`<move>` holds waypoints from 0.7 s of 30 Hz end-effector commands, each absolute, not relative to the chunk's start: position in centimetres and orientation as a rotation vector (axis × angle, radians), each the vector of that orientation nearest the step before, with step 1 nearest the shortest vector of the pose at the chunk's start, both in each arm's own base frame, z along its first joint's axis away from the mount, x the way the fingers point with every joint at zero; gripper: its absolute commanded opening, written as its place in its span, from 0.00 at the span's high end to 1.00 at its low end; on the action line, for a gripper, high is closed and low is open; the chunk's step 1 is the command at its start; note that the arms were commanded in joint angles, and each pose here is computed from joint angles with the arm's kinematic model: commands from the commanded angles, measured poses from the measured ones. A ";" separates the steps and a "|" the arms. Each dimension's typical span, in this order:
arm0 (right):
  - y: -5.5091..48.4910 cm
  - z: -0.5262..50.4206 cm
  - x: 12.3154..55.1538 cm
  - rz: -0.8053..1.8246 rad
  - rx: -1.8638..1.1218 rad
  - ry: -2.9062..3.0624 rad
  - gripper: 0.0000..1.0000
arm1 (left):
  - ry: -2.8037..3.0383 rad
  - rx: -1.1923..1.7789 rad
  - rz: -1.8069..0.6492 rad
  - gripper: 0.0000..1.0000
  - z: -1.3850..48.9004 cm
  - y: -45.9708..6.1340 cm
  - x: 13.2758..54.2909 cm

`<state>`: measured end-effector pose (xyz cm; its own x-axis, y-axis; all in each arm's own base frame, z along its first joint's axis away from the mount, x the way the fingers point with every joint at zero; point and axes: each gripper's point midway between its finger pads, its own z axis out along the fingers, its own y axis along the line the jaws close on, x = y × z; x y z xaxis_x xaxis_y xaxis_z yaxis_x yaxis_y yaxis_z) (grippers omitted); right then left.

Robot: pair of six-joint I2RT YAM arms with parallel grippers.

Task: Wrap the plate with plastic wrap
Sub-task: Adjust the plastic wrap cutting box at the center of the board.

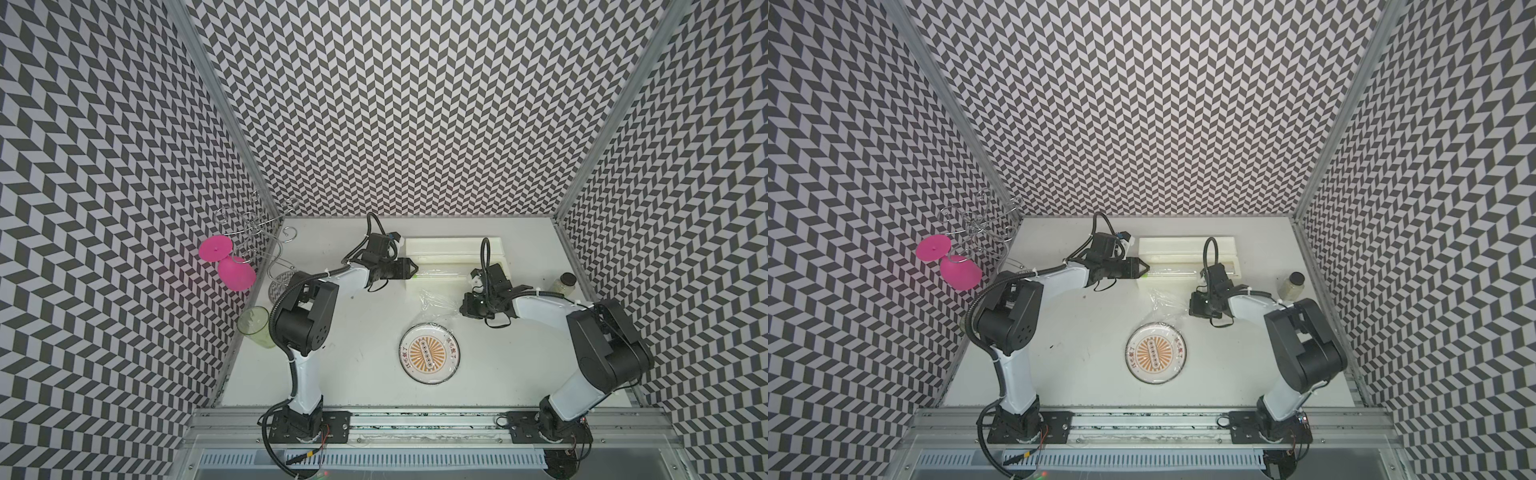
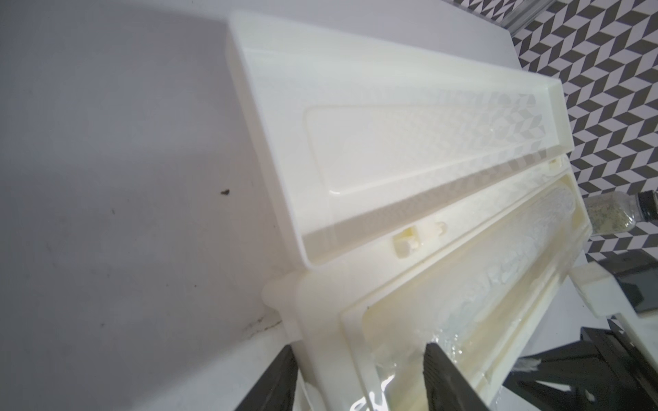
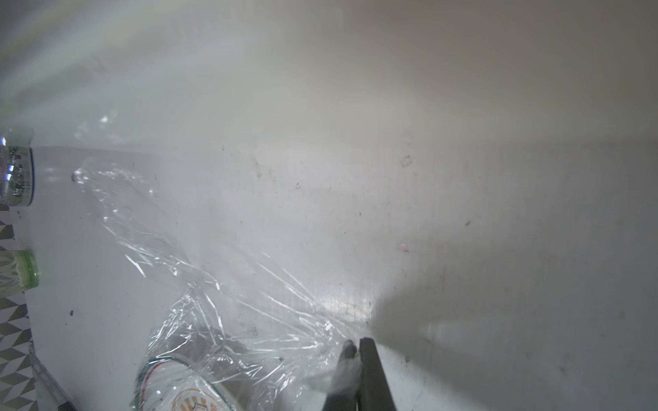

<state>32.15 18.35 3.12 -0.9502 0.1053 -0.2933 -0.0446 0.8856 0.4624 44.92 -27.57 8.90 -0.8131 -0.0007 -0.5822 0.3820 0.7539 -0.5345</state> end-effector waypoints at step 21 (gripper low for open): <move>13.8 8.2 37.1 0.195 0.079 2.670 0.46 | 2.367 0.083 -0.745 0.30 15.3 -17.7 38.2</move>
